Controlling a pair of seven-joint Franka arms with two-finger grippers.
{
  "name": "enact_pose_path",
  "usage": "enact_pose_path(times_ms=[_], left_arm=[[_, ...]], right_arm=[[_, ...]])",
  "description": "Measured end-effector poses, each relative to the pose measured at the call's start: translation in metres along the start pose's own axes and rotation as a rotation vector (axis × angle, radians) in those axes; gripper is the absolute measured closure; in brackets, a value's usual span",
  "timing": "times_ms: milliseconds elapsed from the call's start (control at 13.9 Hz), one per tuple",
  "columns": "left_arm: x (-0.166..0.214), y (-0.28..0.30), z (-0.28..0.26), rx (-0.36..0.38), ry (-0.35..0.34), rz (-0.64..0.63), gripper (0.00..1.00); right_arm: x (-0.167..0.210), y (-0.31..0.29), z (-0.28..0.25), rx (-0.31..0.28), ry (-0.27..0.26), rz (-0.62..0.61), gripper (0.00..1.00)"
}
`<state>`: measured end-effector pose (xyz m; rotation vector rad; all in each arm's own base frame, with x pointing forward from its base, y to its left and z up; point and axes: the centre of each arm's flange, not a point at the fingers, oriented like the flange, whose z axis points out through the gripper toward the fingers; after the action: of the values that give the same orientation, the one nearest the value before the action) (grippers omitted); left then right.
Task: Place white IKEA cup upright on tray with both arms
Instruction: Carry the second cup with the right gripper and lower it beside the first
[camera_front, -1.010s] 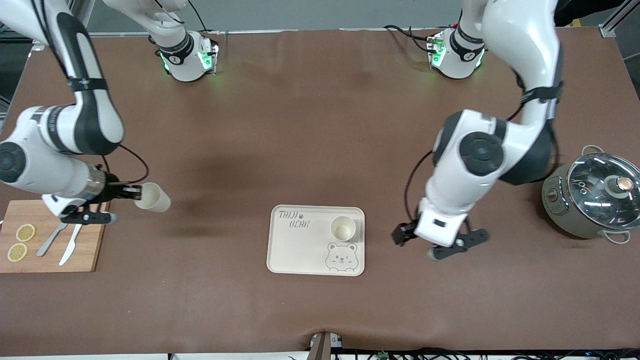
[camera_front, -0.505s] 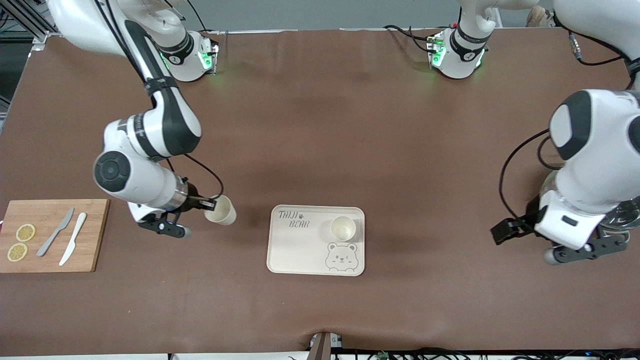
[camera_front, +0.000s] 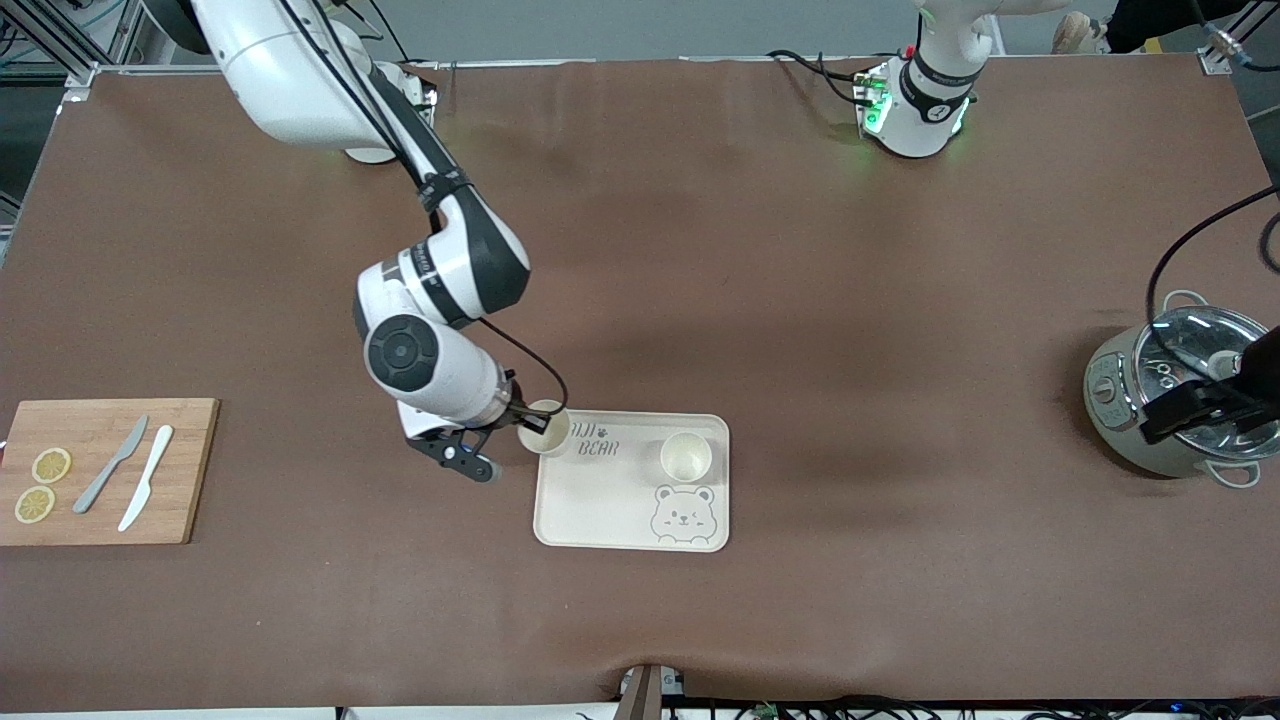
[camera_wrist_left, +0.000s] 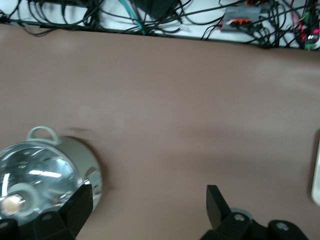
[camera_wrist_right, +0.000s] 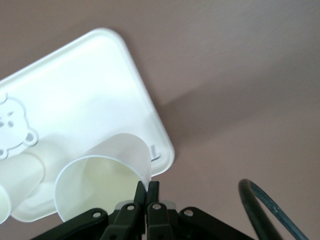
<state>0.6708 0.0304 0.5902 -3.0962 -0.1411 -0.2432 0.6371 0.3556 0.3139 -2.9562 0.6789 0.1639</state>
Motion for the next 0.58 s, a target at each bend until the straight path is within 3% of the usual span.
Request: enact_pose_path(times_ms=[361, 577], left_arm=[[-0.04, 0.0, -0.042, 0.0, -0.131, 0.014, 0.0], [-0.064, 0.011, -0.062, -0.012, -0.166, 0.036, 0.0]], right_arm=[[-0.005, -0.015, 0.041, -0.01, -0.006, -0.011, 0.98], [0.002, -0.012, 0.049, -0.014, -0.002, -0.001, 0.98]])
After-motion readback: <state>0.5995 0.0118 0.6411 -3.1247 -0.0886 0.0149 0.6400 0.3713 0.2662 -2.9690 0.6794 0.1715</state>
